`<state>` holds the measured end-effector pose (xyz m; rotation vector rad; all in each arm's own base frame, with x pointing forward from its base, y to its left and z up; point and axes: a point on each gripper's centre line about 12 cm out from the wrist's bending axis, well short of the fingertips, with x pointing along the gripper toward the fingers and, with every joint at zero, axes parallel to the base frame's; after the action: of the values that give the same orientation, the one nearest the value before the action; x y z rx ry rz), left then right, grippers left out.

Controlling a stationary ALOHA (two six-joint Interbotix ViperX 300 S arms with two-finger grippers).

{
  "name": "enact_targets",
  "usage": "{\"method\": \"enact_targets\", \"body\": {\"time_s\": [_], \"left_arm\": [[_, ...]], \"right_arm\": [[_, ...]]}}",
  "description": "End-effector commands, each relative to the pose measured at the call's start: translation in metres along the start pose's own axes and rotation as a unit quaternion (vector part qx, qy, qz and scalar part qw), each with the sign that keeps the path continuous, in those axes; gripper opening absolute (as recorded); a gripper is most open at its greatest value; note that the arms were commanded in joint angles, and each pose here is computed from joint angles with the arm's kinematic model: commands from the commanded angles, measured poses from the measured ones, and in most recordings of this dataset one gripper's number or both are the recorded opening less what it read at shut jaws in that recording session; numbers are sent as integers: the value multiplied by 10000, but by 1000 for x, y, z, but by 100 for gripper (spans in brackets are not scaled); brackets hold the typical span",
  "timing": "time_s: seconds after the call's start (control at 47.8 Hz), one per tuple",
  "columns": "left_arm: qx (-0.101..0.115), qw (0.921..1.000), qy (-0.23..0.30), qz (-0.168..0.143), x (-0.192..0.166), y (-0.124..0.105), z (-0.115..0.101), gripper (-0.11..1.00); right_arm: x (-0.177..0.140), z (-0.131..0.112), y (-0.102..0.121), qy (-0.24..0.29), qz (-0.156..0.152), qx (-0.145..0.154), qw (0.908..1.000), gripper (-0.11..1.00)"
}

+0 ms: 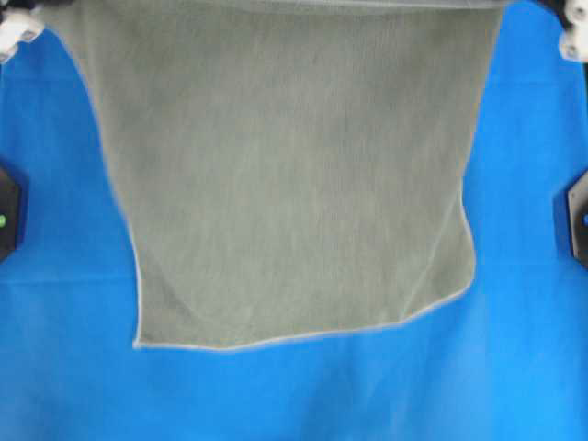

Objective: Fold a large towel.
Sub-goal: 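Lower the hanging towel and drag it flat onto the table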

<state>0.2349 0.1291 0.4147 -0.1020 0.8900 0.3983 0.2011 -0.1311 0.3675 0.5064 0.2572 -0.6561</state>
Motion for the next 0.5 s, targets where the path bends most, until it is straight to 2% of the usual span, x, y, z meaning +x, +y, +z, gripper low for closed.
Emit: {"method": "enact_targets", "body": {"time_s": [0.0, 0.042, 0.146, 0.23, 0.335, 0.481], "left_arm": [[134, 9991, -333, 204, 10, 13, 4, 1], [136, 9984, -452, 323, 19, 21, 4, 1], [-48, 9963, -643, 563, 34, 39, 4, 1], [-160, 9967, -520, 608, 46, 46, -4, 1], [-357, 9976, -336, 492, 59, 41, -15, 1], [-322, 9994, -16, 109, 81, 10, -41, 1]], "right_arm": [[13, 9, -17, -167, -354, -14, 9992, 4], [18, 12, -24, -223, -492, -11, 9985, 4], [32, 17, -45, -292, -852, -42, 9959, 4], [39, 17, -53, -273, -975, -1, 9949, 4], [43, 10, -53, -147, -978, 35, 9951, 4], [38, -15, -42, 245, -779, 49, 9967, 4]]}}
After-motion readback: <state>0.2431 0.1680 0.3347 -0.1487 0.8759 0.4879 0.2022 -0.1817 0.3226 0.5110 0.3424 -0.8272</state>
